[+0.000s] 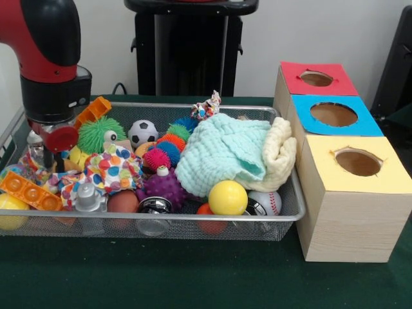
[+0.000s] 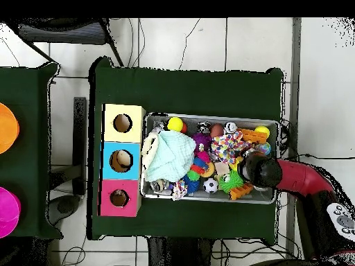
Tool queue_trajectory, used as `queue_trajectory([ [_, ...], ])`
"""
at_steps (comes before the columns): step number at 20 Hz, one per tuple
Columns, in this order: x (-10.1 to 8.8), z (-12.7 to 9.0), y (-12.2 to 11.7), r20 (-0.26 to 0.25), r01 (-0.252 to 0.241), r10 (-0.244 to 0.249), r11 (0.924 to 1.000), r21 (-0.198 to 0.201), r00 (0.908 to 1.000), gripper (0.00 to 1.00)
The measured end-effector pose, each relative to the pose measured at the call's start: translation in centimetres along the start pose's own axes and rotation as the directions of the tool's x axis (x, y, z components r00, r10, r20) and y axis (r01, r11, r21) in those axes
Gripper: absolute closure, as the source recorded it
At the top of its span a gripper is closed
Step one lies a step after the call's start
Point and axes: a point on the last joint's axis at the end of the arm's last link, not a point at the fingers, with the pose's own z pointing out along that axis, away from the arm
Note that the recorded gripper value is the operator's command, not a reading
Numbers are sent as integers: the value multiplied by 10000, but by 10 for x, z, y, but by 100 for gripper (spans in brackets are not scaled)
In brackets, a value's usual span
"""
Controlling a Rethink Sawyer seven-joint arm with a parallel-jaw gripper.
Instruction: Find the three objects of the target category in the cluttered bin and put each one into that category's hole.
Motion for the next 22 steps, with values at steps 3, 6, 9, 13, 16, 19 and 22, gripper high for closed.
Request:
queue_trajectory([
  [3, 1, 0, 1, -200, -65, 65, 10000, 13, 9998, 0],
  [6, 3, 0, 2, -447, -94, 98, 9999, 89, 9990, 0],
  [9, 6, 0, 4, -726, -116, 126, 9998, 149, 9973, 0],
  [13, 9, 0, 8, -1080, -136, 150, 9998, 138, 9940, 0],
  [16, 11, 1, 9, -1247, -129, 138, 9999, 80, 9921, 100],
  [19, 11, 1, 11, -1300, -142, 137, 9999, -26, 9914, 100],
  [22, 11, 1, 11, -1323, -144, 134, 9999, -70, 9911, 100],
])
